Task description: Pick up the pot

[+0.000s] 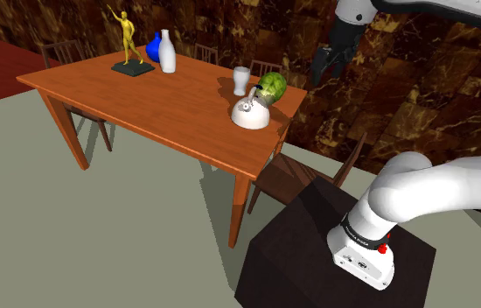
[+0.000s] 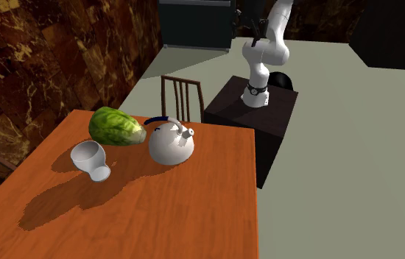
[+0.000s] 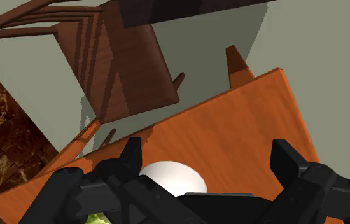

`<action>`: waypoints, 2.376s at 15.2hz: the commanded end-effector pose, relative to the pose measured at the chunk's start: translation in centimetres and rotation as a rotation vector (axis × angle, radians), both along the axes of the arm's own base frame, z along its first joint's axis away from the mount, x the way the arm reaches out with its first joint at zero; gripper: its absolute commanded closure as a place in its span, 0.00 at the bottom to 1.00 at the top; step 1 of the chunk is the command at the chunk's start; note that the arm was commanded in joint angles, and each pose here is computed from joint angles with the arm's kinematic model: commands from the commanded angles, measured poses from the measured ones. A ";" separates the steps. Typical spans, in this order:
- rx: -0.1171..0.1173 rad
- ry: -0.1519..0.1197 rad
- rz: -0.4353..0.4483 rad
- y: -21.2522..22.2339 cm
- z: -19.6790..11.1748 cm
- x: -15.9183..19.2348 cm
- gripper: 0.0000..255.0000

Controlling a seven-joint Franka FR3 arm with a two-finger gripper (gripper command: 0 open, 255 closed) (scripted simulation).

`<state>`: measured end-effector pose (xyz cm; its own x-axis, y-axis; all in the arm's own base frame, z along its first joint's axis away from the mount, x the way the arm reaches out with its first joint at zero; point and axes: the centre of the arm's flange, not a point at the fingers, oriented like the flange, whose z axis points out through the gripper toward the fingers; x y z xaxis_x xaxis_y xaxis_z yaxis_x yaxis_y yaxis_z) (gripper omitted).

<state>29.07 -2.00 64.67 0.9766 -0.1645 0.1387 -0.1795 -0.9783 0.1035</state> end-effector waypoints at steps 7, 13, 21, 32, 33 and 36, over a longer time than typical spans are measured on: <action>0.026 -0.011 -0.189 0.2 -3.0 7.5 0.00; 0.052 -0.023 -0.379 -1.0 -5.9 14.9 0.00; 0.087 -0.038 -0.631 -4.6 -9.8 24.3 0.00; 0.135 -0.059 -0.979 -12.9 -15.1 35.3 0.00; 0.139 -0.061 -1.010 -13.8 -15.6 36.1 0.00; 0.142 -0.062 -1.027 -14.3 -16.9 36.6 0.00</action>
<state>65.49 -16.03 48.30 0.3547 -0.9298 0.0988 -0.9324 -0.3596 -0.0371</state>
